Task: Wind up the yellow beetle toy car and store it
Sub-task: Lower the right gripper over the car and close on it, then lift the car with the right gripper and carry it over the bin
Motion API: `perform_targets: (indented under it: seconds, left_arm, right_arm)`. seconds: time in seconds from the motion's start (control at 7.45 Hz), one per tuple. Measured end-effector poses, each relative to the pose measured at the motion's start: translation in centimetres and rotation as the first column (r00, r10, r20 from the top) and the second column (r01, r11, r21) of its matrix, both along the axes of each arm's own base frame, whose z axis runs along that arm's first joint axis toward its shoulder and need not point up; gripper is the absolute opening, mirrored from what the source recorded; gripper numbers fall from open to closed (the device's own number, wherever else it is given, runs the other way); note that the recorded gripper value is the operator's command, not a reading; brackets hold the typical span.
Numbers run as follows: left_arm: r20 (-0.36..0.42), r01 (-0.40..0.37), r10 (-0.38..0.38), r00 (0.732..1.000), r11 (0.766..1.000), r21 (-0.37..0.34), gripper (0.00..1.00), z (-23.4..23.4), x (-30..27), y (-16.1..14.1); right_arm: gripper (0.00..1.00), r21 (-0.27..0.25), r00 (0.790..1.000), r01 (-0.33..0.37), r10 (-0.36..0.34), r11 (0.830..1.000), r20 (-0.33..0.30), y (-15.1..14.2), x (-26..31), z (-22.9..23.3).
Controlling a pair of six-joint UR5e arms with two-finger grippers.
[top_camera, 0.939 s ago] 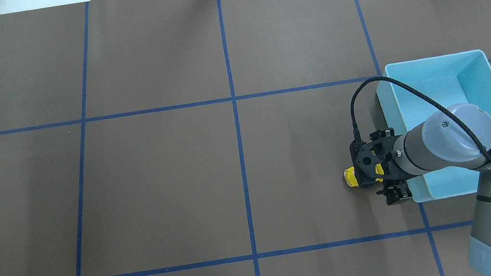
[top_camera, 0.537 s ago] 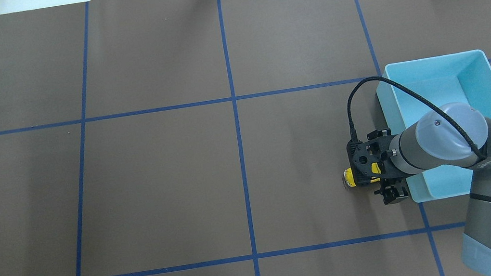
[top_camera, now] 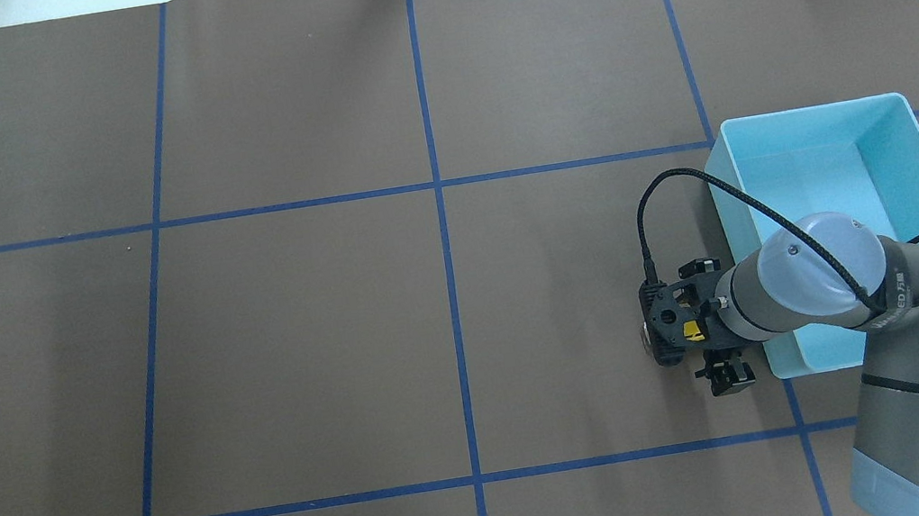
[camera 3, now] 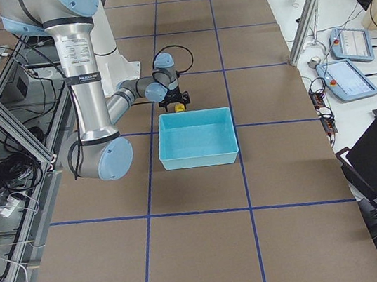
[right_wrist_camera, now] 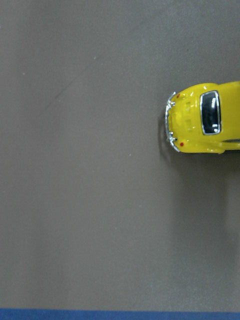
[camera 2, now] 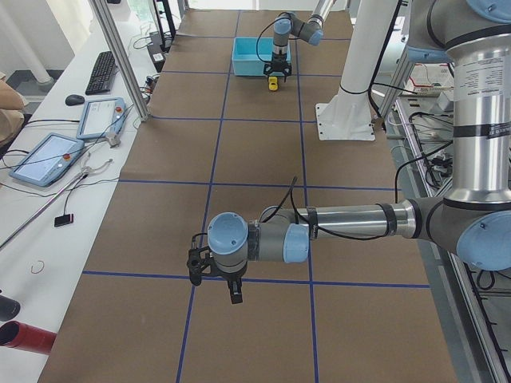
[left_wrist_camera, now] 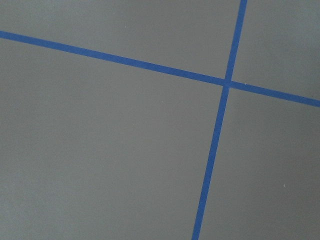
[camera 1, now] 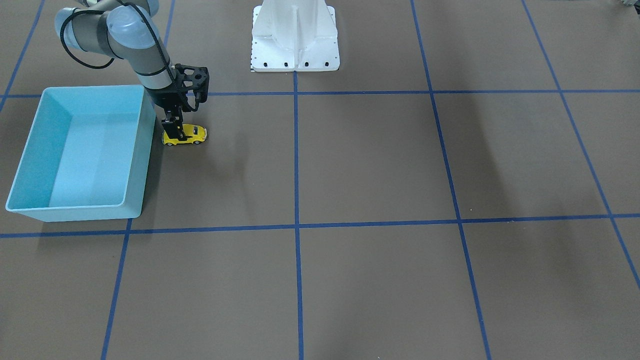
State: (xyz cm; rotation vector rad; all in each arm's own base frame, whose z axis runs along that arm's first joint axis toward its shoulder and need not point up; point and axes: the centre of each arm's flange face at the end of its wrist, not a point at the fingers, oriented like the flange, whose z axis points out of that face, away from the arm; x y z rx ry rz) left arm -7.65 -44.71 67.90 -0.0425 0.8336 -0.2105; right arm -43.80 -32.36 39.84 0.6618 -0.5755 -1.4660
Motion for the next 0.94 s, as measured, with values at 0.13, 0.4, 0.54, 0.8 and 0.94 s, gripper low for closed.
perform_targets:
  seconds: [0.13, 0.4, 0.54, 0.8, 0.94]
  left_arm:
    - [0.000, 0.000, 0.000, 1.000, 1.000, 0.000, 1.00, 0.0, 0.0, 0.0]
    - [0.000, 0.000, 0.000, 1.000, 1.000, 0.000, 1.00, 0.0, 0.0, 0.0]
    - [0.000, -0.001, 0.001, 1.000, 1.000, 0.001, 1.00, 0.0, 0.0, 0.0]
    - [0.000, -0.003, 0.003, 1.000, 1.000, 0.002, 1.00, 0.0, 0.0, 0.0]
    - [0.000, -0.004, 0.004, 1.000, 1.000, 0.002, 1.00, 0.0, 0.0, 0.0]
  right_arm:
    - [1.00, -0.002, 1.000, 0.001, -0.001, 1.000, -0.004, 0.0, -0.2, 0.2]
    - [0.90, -0.004, 1.000, -0.005, 0.005, 1.000, -0.008, -0.4, -0.1, 0.5]
    - [0.45, -0.004, 1.000, -0.008, 0.008, 1.000, -0.009, -0.5, -0.1, 0.5]
    - [0.00, -0.003, 1.000, -0.016, 0.016, 1.000, -0.004, -0.9, -0.1, 0.2]
    - [0.00, -0.003, 1.000, -0.021, 0.021, 1.000, -0.001, -1.2, 0.0, 0.0]
